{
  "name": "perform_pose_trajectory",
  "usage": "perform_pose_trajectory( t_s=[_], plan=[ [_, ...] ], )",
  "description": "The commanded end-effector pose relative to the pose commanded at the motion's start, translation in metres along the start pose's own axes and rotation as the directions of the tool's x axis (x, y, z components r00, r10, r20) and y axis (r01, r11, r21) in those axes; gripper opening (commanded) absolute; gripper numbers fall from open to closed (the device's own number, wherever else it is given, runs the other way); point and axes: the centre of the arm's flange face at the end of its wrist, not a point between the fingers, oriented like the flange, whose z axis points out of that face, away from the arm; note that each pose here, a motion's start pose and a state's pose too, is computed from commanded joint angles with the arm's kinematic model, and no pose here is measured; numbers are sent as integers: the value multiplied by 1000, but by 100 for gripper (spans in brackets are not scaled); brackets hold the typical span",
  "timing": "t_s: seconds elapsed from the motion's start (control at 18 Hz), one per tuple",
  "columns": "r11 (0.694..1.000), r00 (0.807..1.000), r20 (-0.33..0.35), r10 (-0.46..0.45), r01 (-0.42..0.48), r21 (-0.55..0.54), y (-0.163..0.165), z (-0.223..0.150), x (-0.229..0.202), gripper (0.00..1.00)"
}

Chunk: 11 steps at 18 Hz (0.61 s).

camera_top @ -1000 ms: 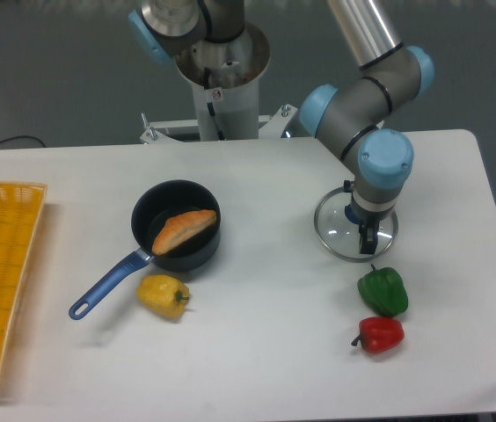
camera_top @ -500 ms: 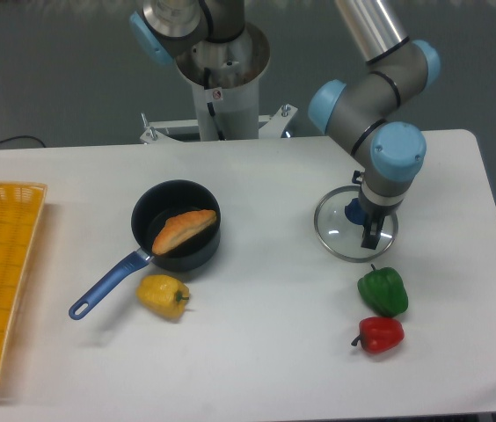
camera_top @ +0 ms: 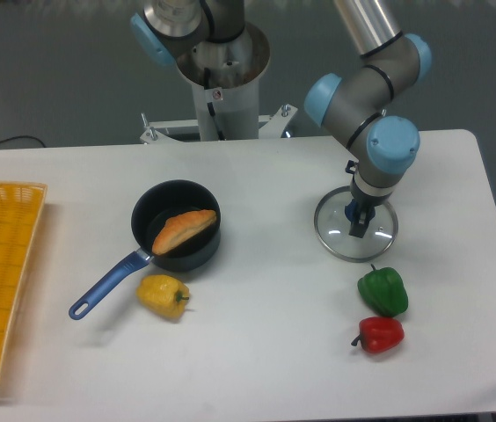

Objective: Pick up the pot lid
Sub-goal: 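Close the gripper on the blue knob of the glass lid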

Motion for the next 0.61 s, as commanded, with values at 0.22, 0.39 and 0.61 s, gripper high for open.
perform_pose_trajectory(
  t_s=[0.22,0.39,0.61],
  plan=[
    [1000,1000,11,-2,2,-15,2,-8,-2,100],
    [1000,995,95,-12,11,8,6,-18,-11,100],
    [999,990,142,-19,14,35,3,-19,-19,100]
  ],
)
